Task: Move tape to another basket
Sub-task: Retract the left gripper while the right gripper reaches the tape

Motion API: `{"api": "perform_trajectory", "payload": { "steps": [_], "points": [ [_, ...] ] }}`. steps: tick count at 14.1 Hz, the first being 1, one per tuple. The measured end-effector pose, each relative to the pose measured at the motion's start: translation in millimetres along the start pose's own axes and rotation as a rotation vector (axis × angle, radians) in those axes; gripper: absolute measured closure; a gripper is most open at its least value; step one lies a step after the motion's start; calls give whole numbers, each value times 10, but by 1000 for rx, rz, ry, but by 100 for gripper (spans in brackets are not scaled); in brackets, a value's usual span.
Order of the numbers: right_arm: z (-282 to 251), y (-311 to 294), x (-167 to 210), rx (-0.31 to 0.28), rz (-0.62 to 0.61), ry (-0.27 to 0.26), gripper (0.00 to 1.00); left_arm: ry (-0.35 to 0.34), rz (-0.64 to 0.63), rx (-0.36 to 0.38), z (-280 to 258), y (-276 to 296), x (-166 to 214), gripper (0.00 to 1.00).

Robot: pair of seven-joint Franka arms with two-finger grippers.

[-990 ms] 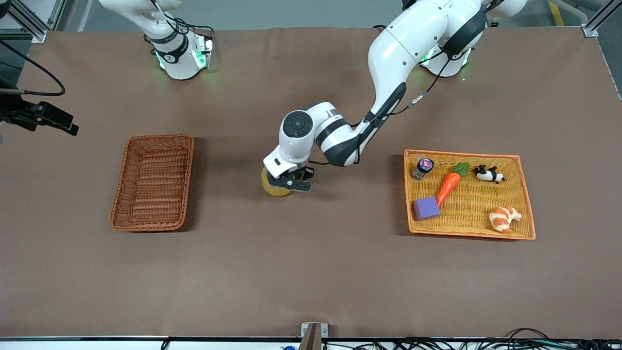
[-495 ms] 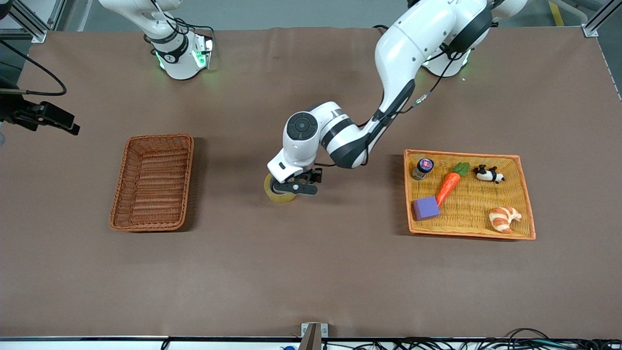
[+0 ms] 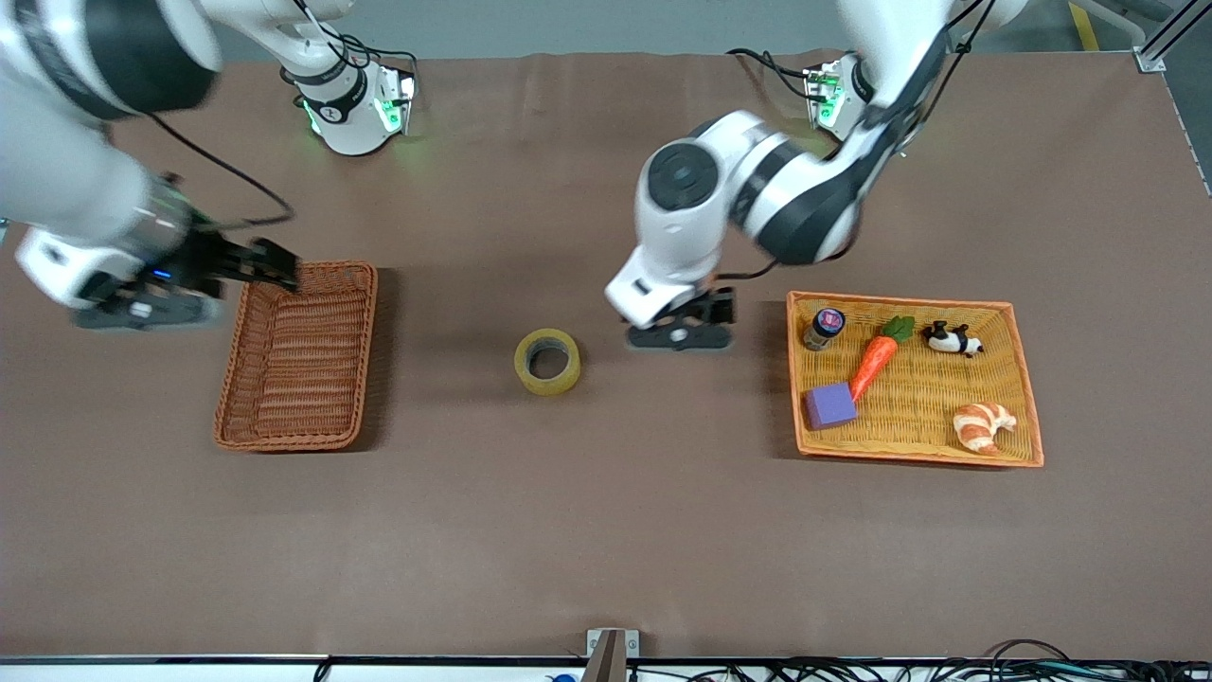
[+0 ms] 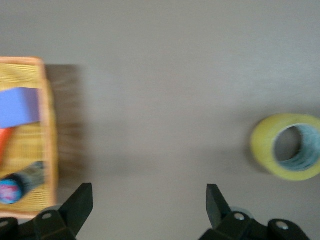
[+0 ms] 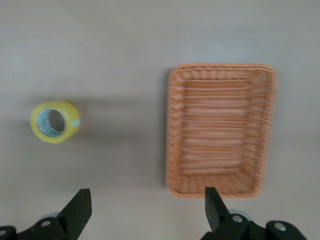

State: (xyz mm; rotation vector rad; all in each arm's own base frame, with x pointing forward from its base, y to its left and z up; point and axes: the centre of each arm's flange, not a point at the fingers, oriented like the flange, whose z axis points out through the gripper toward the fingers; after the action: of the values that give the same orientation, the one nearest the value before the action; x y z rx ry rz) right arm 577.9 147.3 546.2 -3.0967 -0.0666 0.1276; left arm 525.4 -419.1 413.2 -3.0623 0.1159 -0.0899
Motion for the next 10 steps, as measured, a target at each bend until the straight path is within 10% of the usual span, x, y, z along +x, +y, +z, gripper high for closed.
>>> {"api": "perform_trajectory", "payload": {
  "steps": [10],
  "points": [
    [2285,-2110,253,-31,25,54,0,99,-65,-55,-1027,-1803,273,0]
  ]
}}
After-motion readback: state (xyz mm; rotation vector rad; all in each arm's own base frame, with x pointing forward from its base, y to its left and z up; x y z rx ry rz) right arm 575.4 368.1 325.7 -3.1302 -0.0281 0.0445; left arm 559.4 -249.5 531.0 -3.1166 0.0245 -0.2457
